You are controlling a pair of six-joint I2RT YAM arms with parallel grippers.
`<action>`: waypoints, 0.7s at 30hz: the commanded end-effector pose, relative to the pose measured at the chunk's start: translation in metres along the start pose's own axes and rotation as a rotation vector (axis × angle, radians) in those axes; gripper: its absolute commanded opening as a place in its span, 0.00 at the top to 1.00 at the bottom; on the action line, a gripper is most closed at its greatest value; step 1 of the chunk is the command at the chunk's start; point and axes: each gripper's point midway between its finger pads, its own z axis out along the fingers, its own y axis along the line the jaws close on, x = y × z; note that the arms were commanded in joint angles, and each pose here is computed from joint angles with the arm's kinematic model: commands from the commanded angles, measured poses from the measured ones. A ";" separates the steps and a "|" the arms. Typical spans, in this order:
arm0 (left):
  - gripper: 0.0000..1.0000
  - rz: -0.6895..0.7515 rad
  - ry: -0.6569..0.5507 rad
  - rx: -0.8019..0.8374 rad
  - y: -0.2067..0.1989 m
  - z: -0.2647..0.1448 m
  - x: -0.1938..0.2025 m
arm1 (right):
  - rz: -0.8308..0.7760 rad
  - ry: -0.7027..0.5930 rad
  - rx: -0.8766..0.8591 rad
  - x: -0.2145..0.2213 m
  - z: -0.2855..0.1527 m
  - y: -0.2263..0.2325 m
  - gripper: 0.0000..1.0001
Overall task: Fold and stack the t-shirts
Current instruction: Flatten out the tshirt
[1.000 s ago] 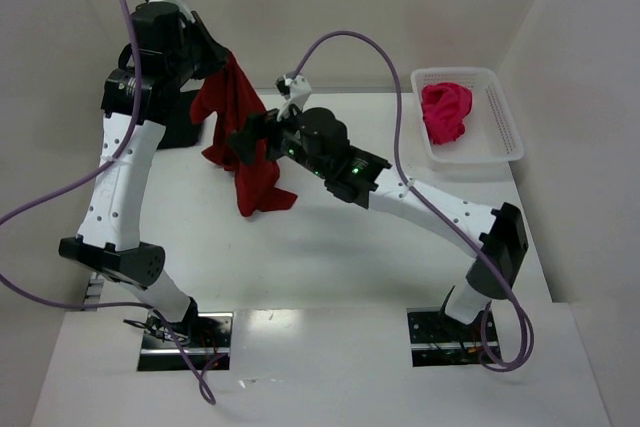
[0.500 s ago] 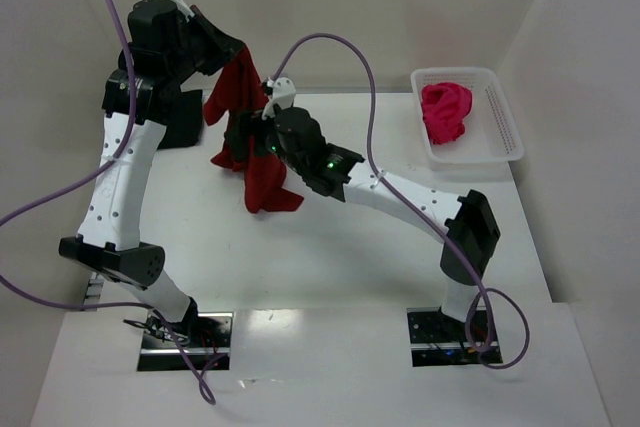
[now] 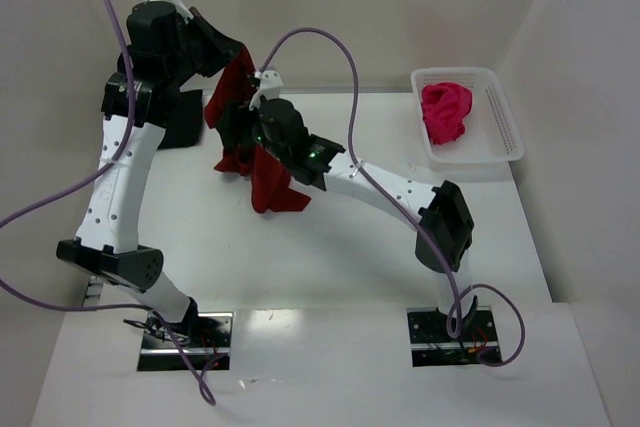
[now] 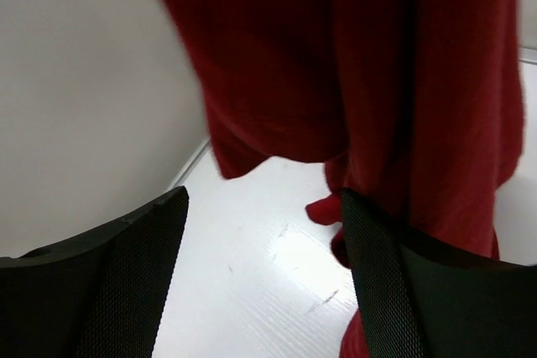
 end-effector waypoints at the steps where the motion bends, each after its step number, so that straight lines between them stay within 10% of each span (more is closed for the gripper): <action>1: 1.00 0.022 -0.101 0.109 -0.031 -0.030 -0.029 | 0.026 -0.048 0.122 -0.021 0.005 -0.037 0.21; 18: 1.00 0.041 -0.112 0.100 -0.026 -0.027 -0.032 | 0.030 -0.037 0.185 -0.014 -0.026 -0.074 0.15; 21: 1.00 0.034 -0.086 0.129 -0.030 -0.026 -0.026 | 0.032 -0.062 0.154 -0.029 -0.022 -0.073 0.26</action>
